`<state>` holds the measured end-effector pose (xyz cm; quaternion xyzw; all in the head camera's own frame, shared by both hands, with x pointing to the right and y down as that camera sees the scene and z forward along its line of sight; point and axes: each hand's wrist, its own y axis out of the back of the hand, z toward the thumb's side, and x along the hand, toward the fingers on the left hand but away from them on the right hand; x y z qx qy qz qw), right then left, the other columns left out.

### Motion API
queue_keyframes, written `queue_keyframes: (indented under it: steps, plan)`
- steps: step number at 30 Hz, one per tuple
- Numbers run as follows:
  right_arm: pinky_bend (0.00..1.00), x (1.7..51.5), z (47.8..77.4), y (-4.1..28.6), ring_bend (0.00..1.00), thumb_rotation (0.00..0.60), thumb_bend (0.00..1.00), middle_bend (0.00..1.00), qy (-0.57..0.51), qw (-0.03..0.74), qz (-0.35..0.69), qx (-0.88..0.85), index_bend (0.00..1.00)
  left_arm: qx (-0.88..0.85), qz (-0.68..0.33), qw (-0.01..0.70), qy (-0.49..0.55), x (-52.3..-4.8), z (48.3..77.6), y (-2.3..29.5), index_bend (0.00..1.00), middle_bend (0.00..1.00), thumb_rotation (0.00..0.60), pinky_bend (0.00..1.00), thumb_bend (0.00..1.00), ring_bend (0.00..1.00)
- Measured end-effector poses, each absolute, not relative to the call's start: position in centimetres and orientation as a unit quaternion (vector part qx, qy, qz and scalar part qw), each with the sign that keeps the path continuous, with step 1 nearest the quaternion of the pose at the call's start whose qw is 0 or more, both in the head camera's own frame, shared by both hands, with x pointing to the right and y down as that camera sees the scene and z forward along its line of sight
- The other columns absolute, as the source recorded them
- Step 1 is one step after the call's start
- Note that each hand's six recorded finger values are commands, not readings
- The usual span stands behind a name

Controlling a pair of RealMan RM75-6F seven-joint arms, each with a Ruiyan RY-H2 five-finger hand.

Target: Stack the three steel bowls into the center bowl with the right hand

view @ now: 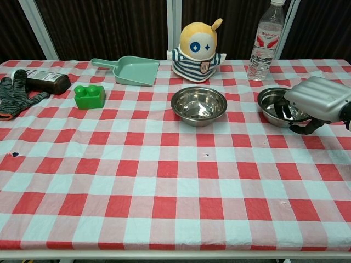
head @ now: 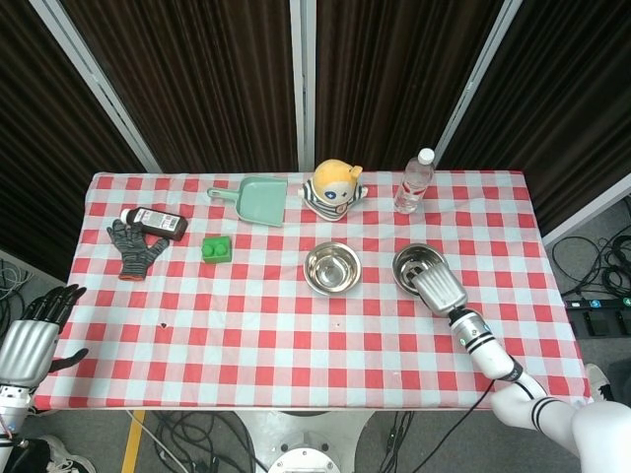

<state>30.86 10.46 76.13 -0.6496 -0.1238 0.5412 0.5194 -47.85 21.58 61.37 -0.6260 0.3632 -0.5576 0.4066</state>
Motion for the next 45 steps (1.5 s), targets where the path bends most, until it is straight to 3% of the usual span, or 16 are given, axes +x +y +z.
queue_keyframes:
  steps: [17,33,45]
  plan:
    - [0.76,30.9,76.5,10.6,0.81,0.6,0.35,0.61,-0.126,0.519,0.545,-0.646,0.69,-0.629,-0.557,0.401,0.364,-47.8,61.5,21.7,0.16,0.2,0.6,0.22,0.04,0.13]
    - [0.76,29.8,74.3,9.1,0.81,0.6,0.37,0.62,-0.149,0.541,0.523,-0.641,0.69,-0.631,-0.554,0.399,0.368,-47.6,61.5,21.7,0.15,0.2,0.6,0.22,0.04,0.13]
    - [0.76,22.9,71.8,7.4,0.81,0.6,0.38,0.62,-0.143,0.583,0.462,-0.653,0.69,-0.63,-0.551,0.401,0.374,-47.7,60.9,21.4,0.15,0.2,0.6,0.22,0.04,0.13]
